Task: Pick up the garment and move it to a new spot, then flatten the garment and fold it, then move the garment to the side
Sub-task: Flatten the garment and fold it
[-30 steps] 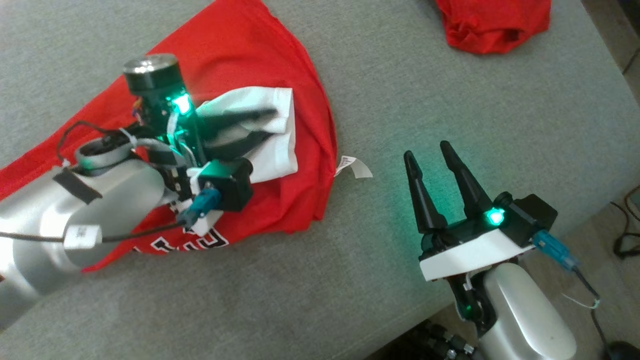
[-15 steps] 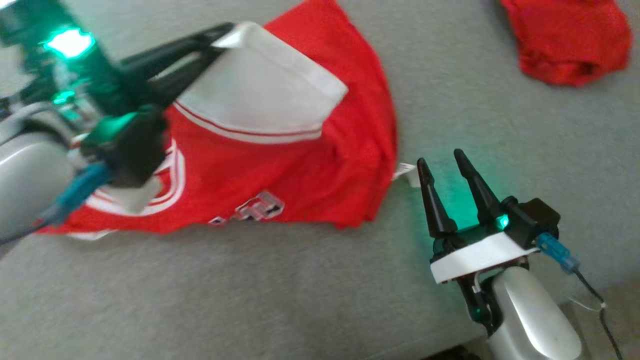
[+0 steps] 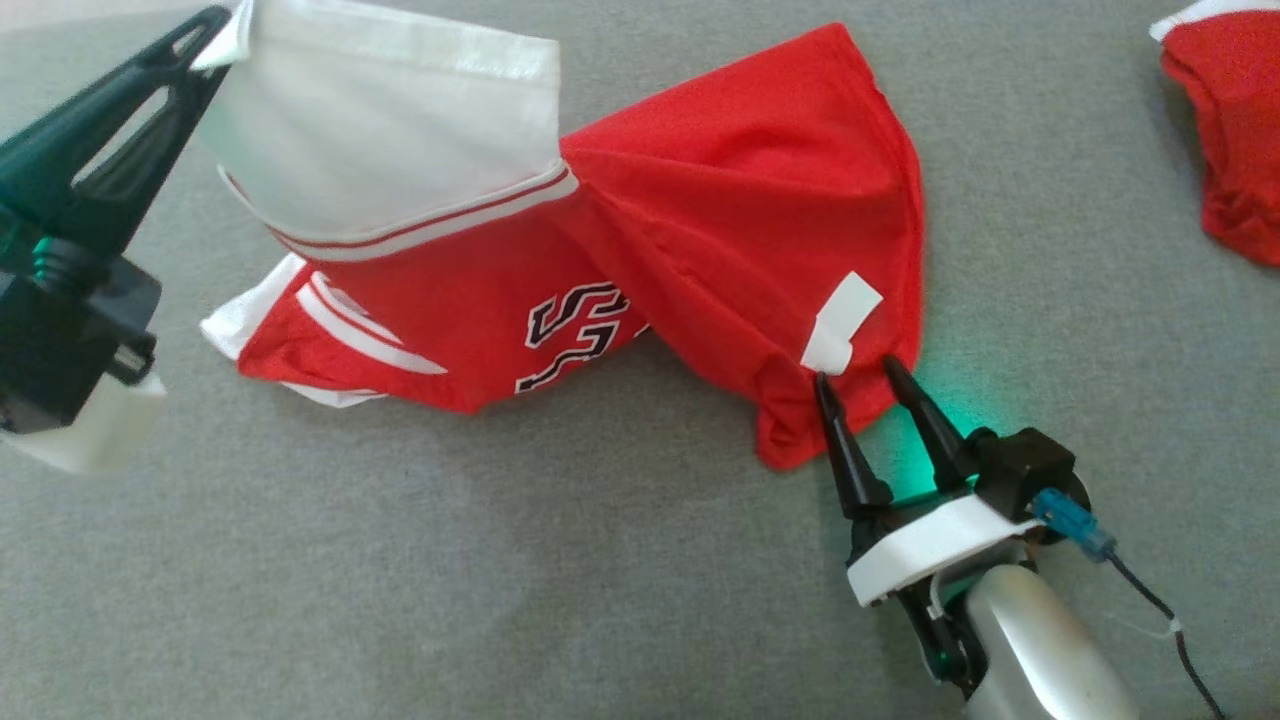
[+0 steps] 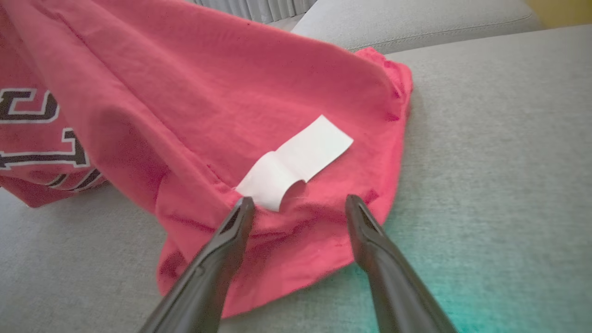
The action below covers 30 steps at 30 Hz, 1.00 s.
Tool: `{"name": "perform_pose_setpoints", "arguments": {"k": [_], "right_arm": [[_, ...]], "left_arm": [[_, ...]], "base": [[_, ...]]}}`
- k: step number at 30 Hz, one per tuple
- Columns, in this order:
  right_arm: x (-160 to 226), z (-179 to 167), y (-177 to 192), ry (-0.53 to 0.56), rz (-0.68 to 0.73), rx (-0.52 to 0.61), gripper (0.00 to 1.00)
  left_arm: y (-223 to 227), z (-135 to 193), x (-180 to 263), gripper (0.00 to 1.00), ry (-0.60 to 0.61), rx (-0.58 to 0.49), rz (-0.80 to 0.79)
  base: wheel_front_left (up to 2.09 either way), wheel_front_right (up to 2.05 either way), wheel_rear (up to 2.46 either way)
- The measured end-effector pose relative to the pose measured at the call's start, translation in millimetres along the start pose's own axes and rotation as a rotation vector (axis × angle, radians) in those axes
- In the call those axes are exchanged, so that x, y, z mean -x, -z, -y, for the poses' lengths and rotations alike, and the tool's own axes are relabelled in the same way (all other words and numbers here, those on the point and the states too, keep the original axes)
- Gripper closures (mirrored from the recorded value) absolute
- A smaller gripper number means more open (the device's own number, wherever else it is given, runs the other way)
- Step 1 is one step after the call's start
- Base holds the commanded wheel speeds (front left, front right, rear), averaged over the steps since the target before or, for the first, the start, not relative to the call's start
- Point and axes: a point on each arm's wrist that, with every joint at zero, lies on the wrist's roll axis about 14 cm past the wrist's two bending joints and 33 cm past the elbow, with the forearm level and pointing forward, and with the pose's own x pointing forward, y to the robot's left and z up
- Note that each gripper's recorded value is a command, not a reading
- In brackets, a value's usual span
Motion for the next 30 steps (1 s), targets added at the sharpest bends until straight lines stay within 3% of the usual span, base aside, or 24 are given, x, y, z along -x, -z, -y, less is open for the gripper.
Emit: {"name": "perform_pose_setpoints", "arguments": {"k": [12,18,29,30], "right_arm": [[3,-7,13,-0.017,-0.039,-0.020,0.00],[9,-13,19,-0.019,-0.048,-0.107,0.00],[-2,-36,20,-0.125,-0.079,-0.200,0.00],[-5,-37,19,-0.132,-0.081,-0.203,0.07]], "left_arm": [[13,-25,22,1.00,-0.077,-0.020,-0.056],[22,-34,19,1.00,-0.102,-0.020,-0.064],[27,-38,13,1.00,-0.098,-0.022,-0.064],[27,-38,12,1.00,-0.097,-0.022,-0.062]], "base": [[0.00,0.00,0.00],[0.00,0.00,0.00],[0.00,0.00,0.00],[0.00,0.00,0.00]]}}
